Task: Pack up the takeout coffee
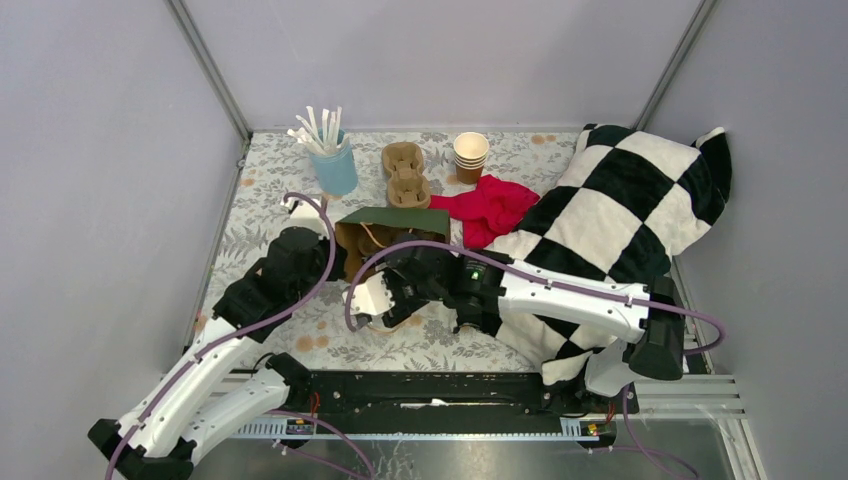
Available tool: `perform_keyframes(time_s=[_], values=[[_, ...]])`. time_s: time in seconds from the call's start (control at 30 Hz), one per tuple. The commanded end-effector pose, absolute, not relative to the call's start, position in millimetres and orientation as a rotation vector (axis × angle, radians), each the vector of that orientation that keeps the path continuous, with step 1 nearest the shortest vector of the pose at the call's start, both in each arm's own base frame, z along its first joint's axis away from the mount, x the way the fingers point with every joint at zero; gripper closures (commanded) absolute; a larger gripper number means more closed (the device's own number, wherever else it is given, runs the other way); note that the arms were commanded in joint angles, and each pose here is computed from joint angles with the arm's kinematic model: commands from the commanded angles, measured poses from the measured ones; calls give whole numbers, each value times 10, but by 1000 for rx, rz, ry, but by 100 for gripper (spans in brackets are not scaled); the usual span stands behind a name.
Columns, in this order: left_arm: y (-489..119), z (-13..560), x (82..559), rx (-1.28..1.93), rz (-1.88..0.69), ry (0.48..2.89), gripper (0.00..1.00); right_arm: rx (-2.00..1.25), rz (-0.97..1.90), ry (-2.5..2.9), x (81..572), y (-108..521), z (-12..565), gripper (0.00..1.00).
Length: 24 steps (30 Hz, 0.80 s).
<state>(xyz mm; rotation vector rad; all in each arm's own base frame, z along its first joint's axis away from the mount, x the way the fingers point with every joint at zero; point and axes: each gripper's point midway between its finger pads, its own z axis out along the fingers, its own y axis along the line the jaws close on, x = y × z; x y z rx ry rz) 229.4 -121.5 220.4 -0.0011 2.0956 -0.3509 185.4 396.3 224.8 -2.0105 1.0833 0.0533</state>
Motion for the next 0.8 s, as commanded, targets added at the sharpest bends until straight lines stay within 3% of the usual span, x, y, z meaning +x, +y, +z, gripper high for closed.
perform_keyframes(time_s=[0.0, 0.47, 0.77], values=[[-1247, 2234, 2256, 9, -398, 2062, 100, -1974, 11, 1065, 1960, 4056, 2267, 38], [-1285, 2236, 2128, 40, -457, 2077, 100, -1961, 50, 1095, 2324, 3985, 2305, 38], [-1382, 2386, 2060, 105, -515, 2089, 100, -1984, 169, 1079, 2142, 4057, 2600, 39]])
